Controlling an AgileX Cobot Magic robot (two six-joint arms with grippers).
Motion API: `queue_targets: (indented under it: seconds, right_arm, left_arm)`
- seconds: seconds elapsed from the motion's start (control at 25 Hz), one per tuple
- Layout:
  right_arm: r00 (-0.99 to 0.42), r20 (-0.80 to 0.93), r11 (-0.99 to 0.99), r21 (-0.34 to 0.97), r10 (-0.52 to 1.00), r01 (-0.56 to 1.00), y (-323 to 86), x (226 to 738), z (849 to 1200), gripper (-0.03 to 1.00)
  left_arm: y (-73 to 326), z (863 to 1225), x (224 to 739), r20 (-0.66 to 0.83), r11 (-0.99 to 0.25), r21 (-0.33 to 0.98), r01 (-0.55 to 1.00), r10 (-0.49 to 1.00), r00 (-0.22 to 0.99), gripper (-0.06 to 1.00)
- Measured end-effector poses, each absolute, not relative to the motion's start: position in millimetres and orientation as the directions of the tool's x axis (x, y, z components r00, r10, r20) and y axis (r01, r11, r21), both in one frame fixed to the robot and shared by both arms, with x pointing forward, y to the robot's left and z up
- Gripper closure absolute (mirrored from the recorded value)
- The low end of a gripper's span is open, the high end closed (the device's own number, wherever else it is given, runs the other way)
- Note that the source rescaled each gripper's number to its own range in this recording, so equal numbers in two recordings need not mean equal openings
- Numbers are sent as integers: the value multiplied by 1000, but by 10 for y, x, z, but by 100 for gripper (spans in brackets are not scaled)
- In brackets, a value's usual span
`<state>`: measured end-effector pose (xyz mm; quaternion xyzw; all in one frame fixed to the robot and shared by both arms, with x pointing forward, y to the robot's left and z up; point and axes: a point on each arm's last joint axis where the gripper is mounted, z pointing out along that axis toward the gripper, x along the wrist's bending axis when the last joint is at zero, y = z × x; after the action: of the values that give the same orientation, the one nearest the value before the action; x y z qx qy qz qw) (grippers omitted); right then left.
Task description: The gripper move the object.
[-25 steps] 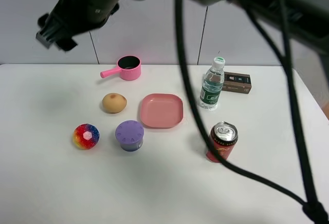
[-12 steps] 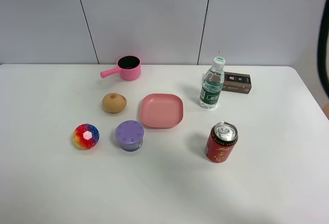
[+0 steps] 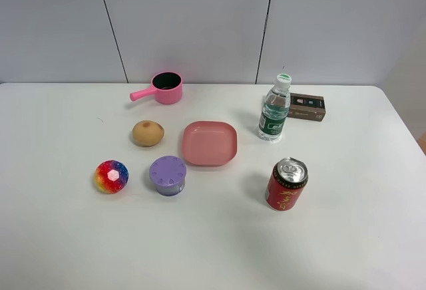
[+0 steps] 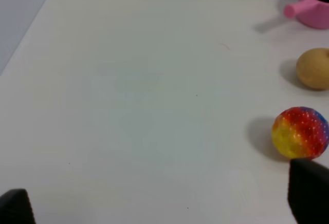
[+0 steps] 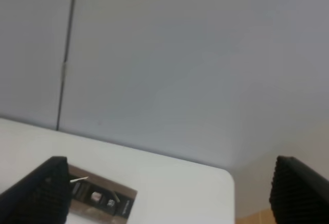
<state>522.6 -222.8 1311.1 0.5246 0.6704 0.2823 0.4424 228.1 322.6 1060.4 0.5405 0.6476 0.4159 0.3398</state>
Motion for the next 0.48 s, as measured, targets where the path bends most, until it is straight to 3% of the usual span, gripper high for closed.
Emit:
queue_targets:
  seconds: [0.2, 0.48]
  right_arm:
    - [-38, -277, 272, 895, 960, 353, -2485, 4616, 13436, 18]
    - [1, -319, 300, 891, 948, 340, -2907, 3685, 13263, 18]
  left_arm:
    - [3226, 10604, 2281, 9, 70, 906, 417, 983, -185, -6]
    - [3226, 10604, 2281, 9, 70, 906, 417, 983, -185, -6]
